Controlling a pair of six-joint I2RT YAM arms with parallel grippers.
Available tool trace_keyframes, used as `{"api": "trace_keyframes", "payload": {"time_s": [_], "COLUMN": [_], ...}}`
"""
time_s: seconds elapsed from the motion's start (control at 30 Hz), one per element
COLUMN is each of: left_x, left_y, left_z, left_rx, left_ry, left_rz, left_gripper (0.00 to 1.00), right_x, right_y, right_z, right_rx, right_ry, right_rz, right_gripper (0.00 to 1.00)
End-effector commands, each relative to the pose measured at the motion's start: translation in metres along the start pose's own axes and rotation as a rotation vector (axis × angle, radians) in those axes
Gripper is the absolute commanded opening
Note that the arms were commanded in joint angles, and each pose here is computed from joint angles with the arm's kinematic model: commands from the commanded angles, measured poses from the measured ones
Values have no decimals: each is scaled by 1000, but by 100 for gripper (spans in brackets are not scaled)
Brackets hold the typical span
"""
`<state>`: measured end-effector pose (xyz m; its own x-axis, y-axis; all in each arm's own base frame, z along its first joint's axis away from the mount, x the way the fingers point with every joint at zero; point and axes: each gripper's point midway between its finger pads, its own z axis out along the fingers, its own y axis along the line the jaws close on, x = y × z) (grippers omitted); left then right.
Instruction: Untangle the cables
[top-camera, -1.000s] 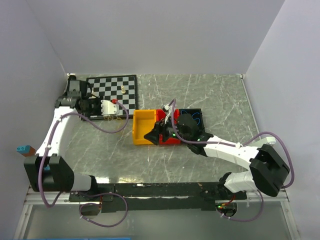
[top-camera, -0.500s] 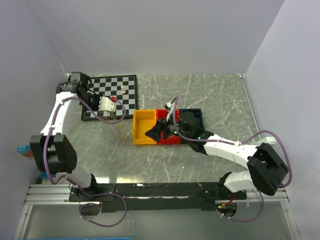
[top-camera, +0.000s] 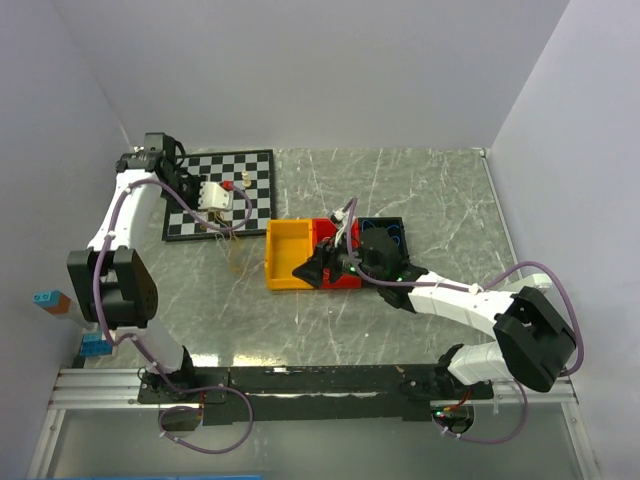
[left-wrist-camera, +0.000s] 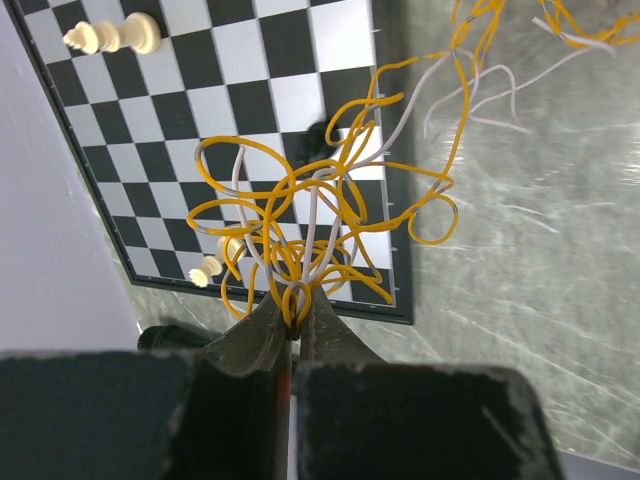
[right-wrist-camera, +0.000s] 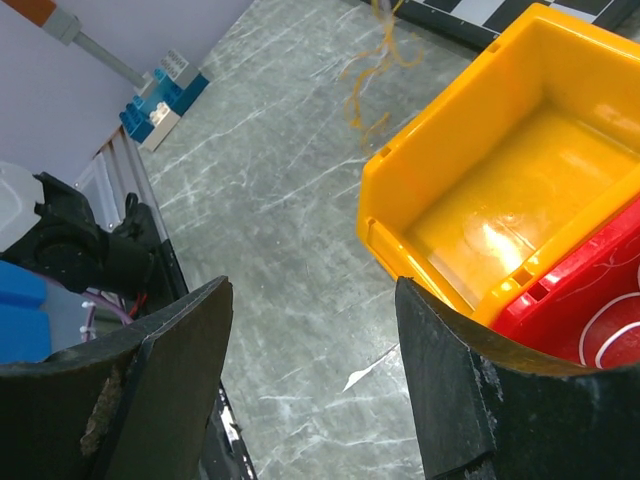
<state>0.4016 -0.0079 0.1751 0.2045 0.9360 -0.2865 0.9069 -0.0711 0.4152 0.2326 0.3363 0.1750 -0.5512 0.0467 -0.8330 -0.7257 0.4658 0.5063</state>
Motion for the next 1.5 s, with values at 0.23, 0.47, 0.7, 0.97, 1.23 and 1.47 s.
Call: {"api": "trace_keyframes", "payload": {"time_s": [0.23, 0.47, 0.7, 0.97, 1.23, 1.47], "left_x": [-20, -111, -215, -247, -267, -272], "left_y": [20, -23, -99, -157, -171, -175], "left_z": [-14, -64, -103, -88, -55, -26], "left_rx": [-67, -23, -2, 86, 2, -176], "left_ry": [-81, -313, -545, -559, -556, -549], "left_rz": [-1, 117, 434, 670, 1002, 1362], "left_gripper": [1, 1, 1, 1, 1, 1], "right_x": [-21, -36, -49, -48, -5, 13], "right_y": [13, 22, 21, 13, -9, -18], "right_z": [-12, -27, -55, -86, -89, -82], "right_rx": [-38, -33, 31, 94, 136, 136], "right_ry": [-84, -124, -186, -215, -151, -116], "right_rz": [-34, -71, -109, -122, -65, -43], "right_gripper": [73, 75, 77, 78, 78, 78]}}
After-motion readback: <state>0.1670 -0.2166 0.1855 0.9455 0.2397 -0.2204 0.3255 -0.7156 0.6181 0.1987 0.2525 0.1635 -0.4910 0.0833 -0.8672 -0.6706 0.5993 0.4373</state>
